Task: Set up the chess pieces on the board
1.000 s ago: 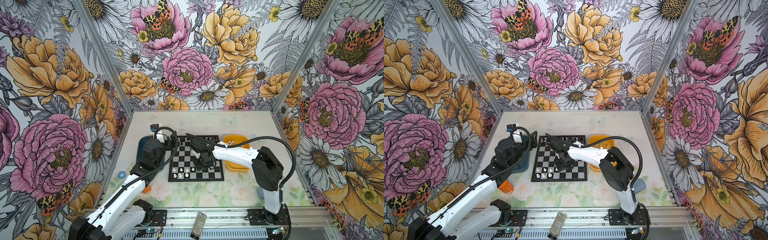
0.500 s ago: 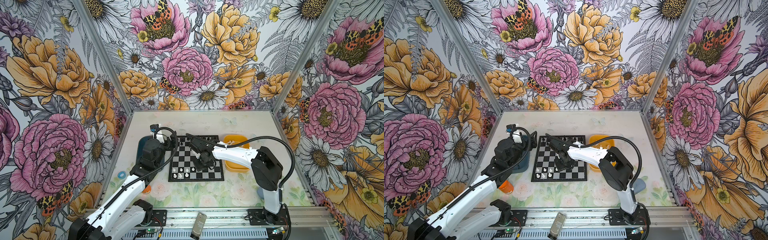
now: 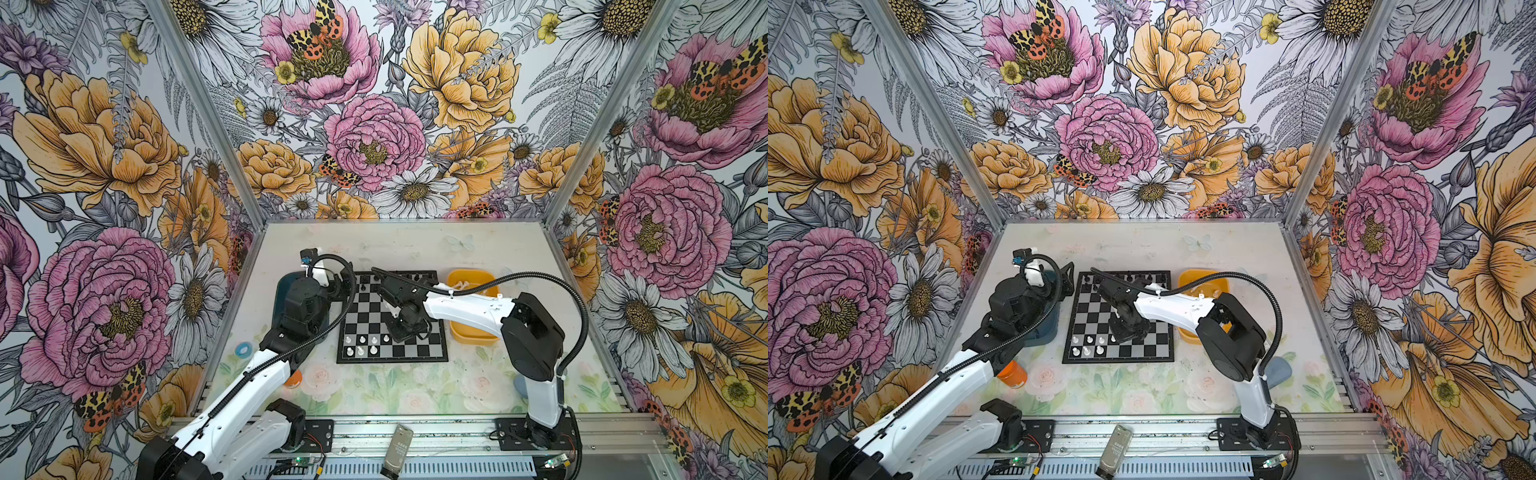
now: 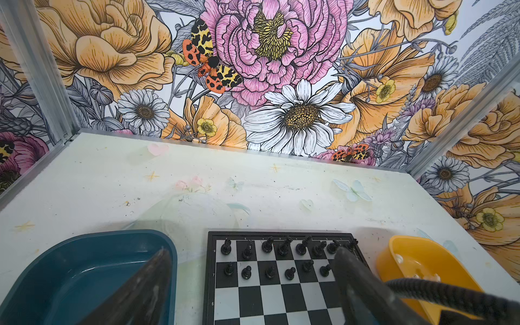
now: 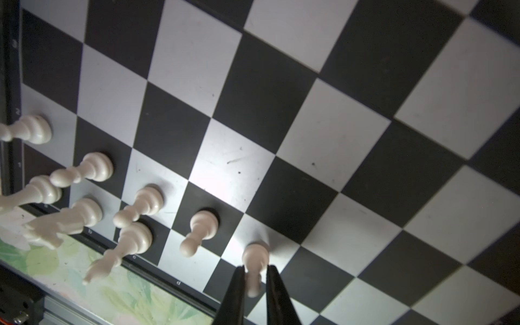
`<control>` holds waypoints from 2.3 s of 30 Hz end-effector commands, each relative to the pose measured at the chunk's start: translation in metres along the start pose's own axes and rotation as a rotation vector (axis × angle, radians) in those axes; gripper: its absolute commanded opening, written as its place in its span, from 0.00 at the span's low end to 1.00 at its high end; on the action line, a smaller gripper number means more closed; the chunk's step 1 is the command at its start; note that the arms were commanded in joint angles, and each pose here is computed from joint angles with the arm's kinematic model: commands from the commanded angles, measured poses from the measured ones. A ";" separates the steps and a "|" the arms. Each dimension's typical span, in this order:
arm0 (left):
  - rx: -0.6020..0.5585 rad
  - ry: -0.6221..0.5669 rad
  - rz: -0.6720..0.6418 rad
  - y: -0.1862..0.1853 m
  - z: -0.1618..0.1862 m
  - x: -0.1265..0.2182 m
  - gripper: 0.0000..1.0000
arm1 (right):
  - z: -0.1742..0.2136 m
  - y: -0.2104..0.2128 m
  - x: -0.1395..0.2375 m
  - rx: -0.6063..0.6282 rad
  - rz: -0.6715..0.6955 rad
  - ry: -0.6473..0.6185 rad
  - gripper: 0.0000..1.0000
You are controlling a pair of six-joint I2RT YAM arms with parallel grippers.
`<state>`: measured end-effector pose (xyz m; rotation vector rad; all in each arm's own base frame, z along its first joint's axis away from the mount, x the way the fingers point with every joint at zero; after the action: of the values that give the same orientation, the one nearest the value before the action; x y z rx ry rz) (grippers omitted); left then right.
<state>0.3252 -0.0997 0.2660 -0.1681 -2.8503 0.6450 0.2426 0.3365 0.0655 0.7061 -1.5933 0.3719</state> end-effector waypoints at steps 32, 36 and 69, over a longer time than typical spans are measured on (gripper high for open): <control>0.016 0.012 -0.009 0.000 0.002 -0.012 0.91 | 0.018 -0.218 0.126 -0.289 0.316 -0.215 0.25; 0.020 0.021 -0.009 -0.002 0.003 -0.016 0.91 | 0.025 -0.243 0.112 -0.315 0.339 -0.162 0.23; 0.007 0.058 -0.015 -0.004 0.012 -0.029 0.91 | 0.015 -0.275 0.053 -0.355 0.242 -0.092 0.20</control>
<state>0.3462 -0.1091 0.2374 -0.1273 -2.7679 0.5937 0.3907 0.1048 0.0655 0.2475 -1.7425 0.2314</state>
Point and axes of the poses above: each gripper's point midway between its finger pads, its own x axis back along the fingers, its own y axis along the line the jaws close on, z = x × y, the point moved 1 cm from there along x, back along the fingers, and after that the axes turned 12 degrees about x, right-handed, at the moved point
